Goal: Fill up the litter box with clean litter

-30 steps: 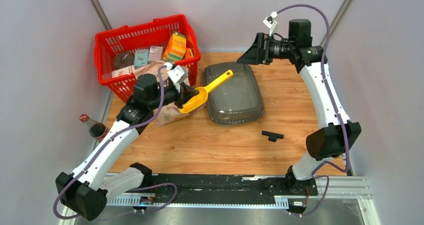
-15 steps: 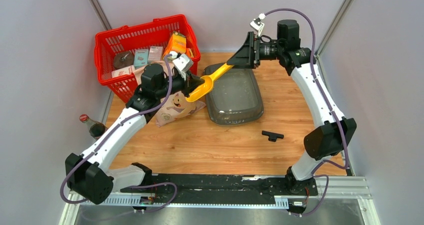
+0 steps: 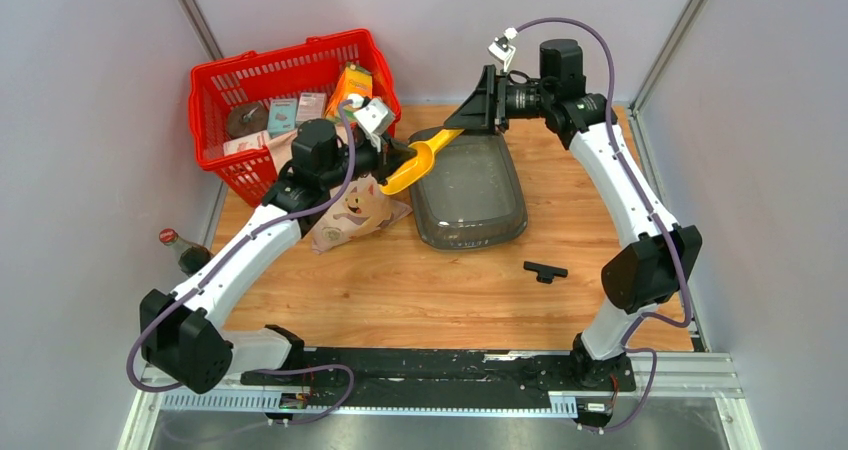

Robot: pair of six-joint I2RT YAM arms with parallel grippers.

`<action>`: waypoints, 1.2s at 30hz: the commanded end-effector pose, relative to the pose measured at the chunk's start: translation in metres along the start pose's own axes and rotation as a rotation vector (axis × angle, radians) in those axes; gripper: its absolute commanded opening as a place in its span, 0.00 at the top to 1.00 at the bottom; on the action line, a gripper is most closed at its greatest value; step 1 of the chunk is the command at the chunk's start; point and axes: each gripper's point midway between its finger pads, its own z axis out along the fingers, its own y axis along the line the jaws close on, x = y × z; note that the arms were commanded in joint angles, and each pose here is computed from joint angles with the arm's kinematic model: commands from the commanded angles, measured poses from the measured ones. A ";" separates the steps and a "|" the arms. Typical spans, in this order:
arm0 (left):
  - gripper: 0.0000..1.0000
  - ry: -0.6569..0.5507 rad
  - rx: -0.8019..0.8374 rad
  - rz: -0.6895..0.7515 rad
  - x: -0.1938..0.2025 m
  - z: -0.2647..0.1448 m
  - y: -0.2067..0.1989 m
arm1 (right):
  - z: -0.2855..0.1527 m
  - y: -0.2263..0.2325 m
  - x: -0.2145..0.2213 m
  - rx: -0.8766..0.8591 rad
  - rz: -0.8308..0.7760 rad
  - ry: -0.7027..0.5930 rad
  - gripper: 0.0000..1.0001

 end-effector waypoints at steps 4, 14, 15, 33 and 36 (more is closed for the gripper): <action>1.00 -0.100 -0.034 0.067 -0.037 0.004 0.008 | 0.001 0.015 -0.010 -0.031 -0.078 -0.023 0.41; 1.00 -0.103 -0.024 0.062 -0.038 0.011 0.010 | 0.005 0.013 -0.008 -0.034 -0.090 -0.015 0.48; 1.00 -0.102 -0.020 0.062 -0.037 0.012 0.009 | 0.004 0.014 -0.009 -0.033 -0.093 -0.016 0.49; 1.00 -0.062 -0.025 0.044 -0.028 0.017 0.011 | 0.012 0.013 -0.021 -0.028 -0.130 -0.040 0.67; 1.00 -0.048 -0.021 0.036 -0.025 0.018 0.011 | 0.012 0.013 -0.024 -0.021 -0.156 -0.050 0.92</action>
